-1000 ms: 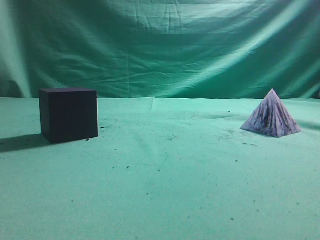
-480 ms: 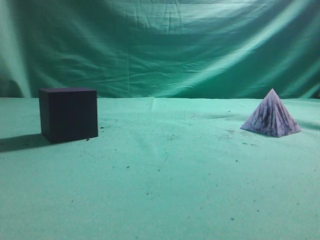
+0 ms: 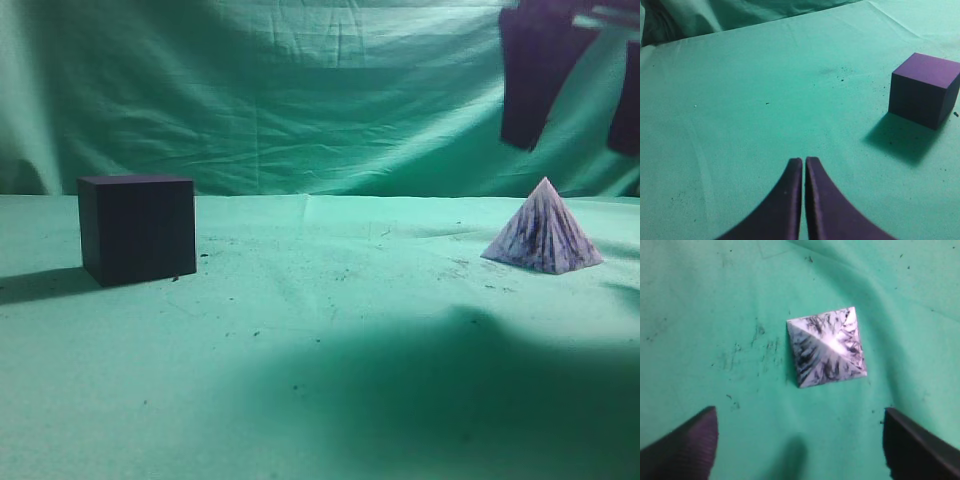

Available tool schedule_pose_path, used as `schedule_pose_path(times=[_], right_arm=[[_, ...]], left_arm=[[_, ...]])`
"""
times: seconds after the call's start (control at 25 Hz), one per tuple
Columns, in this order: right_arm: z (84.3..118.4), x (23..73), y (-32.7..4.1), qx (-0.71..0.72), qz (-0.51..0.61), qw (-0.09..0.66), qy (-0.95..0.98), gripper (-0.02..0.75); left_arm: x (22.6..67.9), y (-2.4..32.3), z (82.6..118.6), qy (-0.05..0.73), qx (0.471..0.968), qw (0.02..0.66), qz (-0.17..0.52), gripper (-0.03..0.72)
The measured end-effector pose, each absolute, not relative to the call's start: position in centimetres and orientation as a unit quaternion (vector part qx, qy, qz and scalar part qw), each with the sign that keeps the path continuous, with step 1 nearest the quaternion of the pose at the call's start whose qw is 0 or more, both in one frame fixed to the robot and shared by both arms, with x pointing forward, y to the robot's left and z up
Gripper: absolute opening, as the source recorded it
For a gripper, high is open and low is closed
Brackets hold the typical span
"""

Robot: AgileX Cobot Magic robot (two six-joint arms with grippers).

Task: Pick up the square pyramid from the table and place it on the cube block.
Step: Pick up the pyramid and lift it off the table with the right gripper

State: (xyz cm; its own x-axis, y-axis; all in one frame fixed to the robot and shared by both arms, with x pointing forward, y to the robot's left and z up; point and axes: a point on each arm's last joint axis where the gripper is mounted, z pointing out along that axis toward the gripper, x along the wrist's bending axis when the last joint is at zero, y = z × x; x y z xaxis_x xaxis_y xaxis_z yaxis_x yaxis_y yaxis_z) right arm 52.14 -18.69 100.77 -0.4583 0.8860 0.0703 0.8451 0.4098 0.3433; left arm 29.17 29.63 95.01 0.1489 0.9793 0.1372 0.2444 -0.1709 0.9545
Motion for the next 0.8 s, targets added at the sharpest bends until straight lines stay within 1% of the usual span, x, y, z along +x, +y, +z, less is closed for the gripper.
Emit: schedule_pose_path(times=[0.04, 0.08, 0.28, 0.32, 0.36, 0.52, 0.6, 0.64, 0.68, 0.76, 0.8], right_arm=[[100.2, 52.7, -18.5, 0.517, 0.16, 0.058, 0.839, 0.661], [99.7, 53.3, -18.4, 0.516, 0.154, 0.056, 0.841, 0.645], [97.2, 55.4, -17.7, 0.516, 0.129, 0.043, 0.846, 0.645], [96.5, 55.6, -17.6, 0.517, 0.122, 0.038, 0.846, 0.593], [95.8, 55.8, -17.6, 0.516, 0.113, 0.034, 0.849, 0.586], [93.7, 56.5, -17.6, 0.507, 0.092, 0.033, 0.857, 0.592], [93.2, 56.8, -17.6, 0.502, 0.089, 0.04, 0.859, 0.592], [93.1, 56.9, -17.6, 0.499, 0.087, 0.043, 0.861, 0.538], [93.0, 57.0, -17.6, 0.498, 0.086, 0.045, 0.862, 0.539], [93.0, 57.1, -17.6, 0.496, 0.087, 0.049, 0.863, 0.451], [93.1, 57.1, -17.6, 0.492, 0.086, 0.051, 0.865, 0.425]], left_arm=[[29.2, 29.6, 95.0, 0.486, 0.629, 0.422, 0.435, 0.0], [29.2, 29.6, 95.0, 0.486, 0.629, 0.422, 0.435, 0.0], [29.2, 29.6, 95.0, 0.486, 0.629, 0.422, 0.435, 0.0], [29.2, 29.6, 95.0, 0.486, 0.629, 0.422, 0.435, 0.0], [29.2, 29.6, 95.0, 0.486, 0.629, 0.422, 0.435, 0.0], [29.2, 29.6, 95.0, 0.486, 0.629, 0.422, 0.435, 0.0], [29.2, 29.6, 95.0, 0.486, 0.629, 0.422, 0.435, 0.0], [29.2, 29.6, 95.0, 0.486, 0.629, 0.422, 0.435, 0.0], [29.2, 29.6, 95.0, 0.486, 0.629, 0.422, 0.435, 0.0], [29.2, 29.6, 95.0, 0.486, 0.629, 0.422, 0.435, 0.0], [29.2, 29.6, 95.0, 0.486, 0.629, 0.422, 0.435, 0.0]])
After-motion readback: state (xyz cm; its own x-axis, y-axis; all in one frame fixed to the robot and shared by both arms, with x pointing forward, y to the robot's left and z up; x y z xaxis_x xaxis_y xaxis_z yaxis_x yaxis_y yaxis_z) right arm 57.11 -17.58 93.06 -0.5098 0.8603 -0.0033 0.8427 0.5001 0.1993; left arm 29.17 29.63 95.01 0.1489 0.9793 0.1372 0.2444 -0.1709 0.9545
